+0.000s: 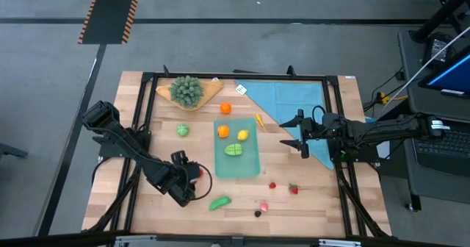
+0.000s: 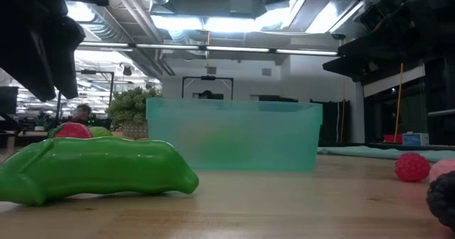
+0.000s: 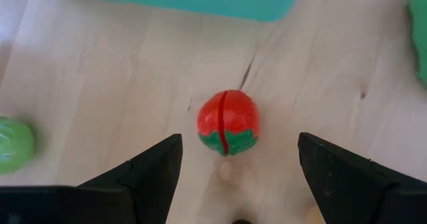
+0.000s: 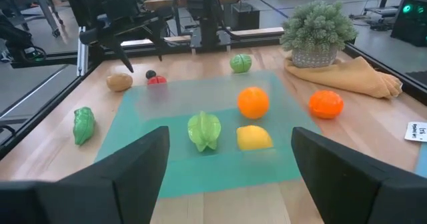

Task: Pick and placing Produce into tupperware
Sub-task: Put the large strawberry into the bin

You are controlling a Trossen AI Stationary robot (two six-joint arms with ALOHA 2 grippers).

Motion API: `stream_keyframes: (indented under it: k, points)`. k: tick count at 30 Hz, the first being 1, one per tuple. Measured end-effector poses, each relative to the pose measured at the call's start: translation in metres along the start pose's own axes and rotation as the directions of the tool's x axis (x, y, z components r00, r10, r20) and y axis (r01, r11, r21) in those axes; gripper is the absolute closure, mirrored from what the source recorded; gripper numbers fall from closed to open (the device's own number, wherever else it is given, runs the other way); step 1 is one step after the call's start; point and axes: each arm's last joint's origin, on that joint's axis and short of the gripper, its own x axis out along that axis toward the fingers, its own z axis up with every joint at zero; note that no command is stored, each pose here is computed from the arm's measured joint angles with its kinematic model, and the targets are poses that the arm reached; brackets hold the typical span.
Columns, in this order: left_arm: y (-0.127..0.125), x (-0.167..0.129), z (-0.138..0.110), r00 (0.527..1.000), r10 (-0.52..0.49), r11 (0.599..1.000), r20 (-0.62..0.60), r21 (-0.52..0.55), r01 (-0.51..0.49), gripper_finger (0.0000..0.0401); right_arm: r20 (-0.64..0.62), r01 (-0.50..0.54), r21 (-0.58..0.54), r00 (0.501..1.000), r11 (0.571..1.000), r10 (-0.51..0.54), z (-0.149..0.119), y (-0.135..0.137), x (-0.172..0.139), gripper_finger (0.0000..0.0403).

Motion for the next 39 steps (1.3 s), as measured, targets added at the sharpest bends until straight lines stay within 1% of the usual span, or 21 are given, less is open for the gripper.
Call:
stream_keyframes:
  k: [6,14,39]
  points:
    - [-0.0039,-0.0001,0.0027,0.999,-0.04,0.999,0.023,0.004,0.039,0.0112,-0.001,0.0,0.001,1.0,1.0,0.0,-0.0001,0.0,0.0,0.0086]
    - [-0.0035,0.0,0.0028,0.999,-0.031,0.999,0.031,0.029,0.03,0.0112,-0.002,-0.001,0.026,1.0,1.0,0.001,-0.0002,0.0001,0.0,0.0086]
    - [-0.0053,0.0001,0.0051,0.997,-0.052,0.999,0.048,0.009,0.052,0.0112,-0.002,-0.001,0.049,1.0,0.999,0.001,-0.0002,0.0001,0.0,0.0086]
